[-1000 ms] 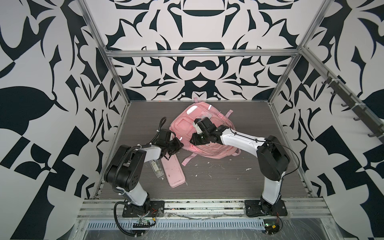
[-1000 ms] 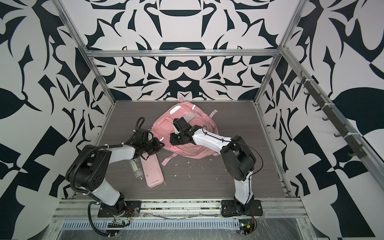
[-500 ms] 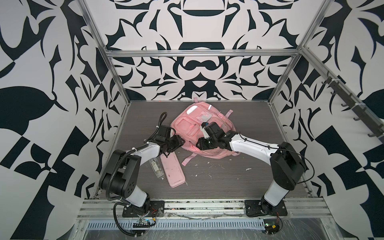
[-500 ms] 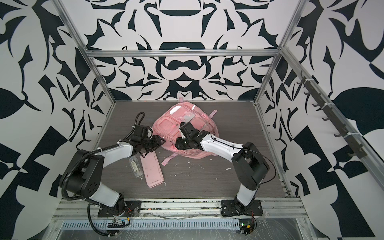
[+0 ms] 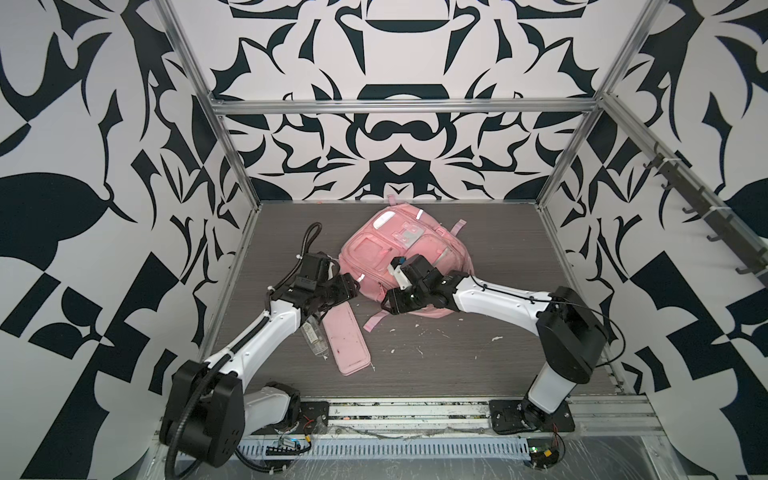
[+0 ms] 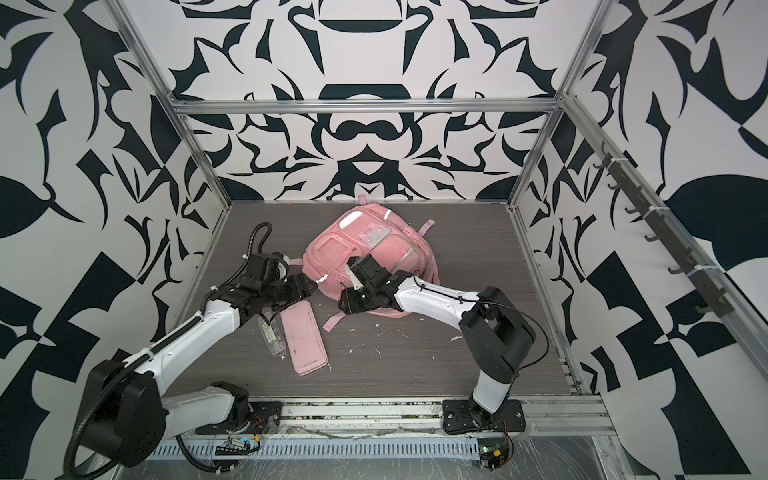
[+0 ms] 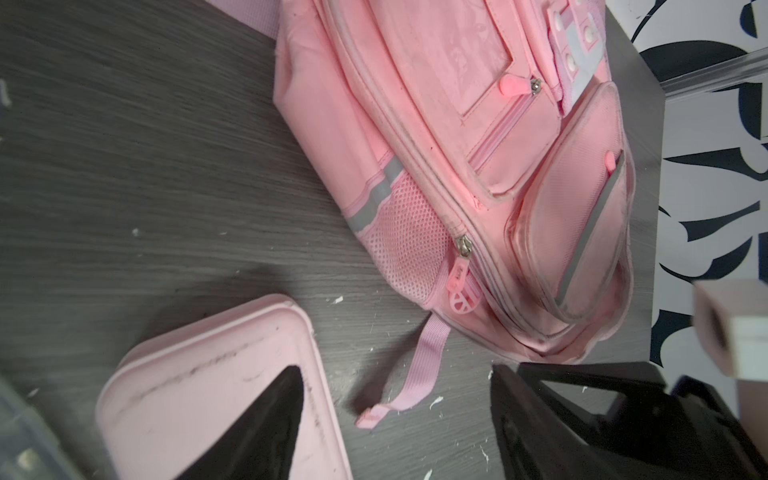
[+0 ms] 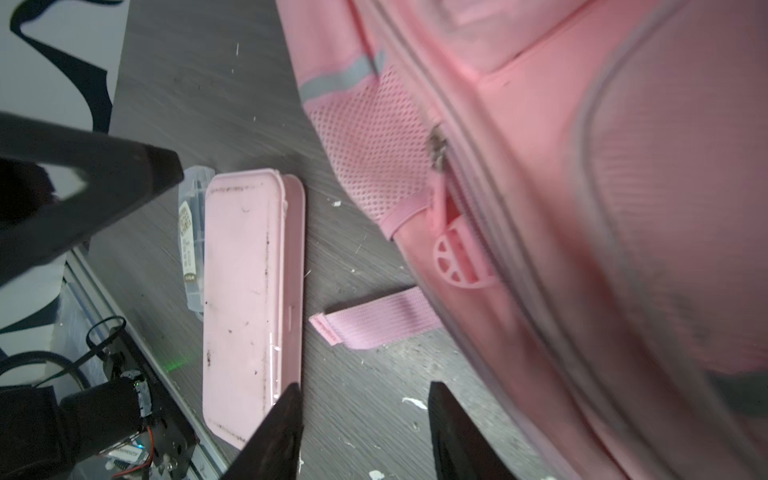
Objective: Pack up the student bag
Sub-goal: 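Release the backpack and lower both grippers onto the pink pencil case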
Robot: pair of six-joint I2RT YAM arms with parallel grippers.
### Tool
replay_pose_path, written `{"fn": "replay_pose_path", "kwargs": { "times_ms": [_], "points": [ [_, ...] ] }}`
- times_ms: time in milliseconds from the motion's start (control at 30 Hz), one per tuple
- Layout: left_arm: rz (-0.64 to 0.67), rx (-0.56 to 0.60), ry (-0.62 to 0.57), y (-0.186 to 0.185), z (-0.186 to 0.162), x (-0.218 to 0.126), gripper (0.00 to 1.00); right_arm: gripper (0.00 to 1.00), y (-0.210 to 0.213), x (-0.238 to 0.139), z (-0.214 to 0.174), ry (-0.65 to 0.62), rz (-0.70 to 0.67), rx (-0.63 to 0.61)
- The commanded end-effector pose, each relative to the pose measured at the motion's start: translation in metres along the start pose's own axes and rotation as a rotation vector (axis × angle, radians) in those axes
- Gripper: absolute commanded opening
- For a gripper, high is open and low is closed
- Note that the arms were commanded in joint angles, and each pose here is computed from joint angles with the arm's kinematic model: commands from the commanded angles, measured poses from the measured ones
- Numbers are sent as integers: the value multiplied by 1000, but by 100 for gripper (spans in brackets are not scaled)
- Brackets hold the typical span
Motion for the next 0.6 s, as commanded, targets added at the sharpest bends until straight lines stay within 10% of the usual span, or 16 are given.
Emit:
{"fn": "replay_pose_path", "kwargs": {
  "times_ms": [0,567],
  "points": [
    [120,-39,50,30,-21,-6,74,52,23,8,12,-19,85,-60],
    [221,-106,107,69,-51,-11,74,50,49,53,1,47,215,-45]
  ]
}}
Point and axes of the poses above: each gripper's point midway between its finger pads, its own x axis out along the fingers, its own y axis along the line the jaws close on, z = x × y, the point moved 10 cm from there along -x, back along the fingers, and after that the axes turned 14 degrees about -x, right-handed, at the moved point
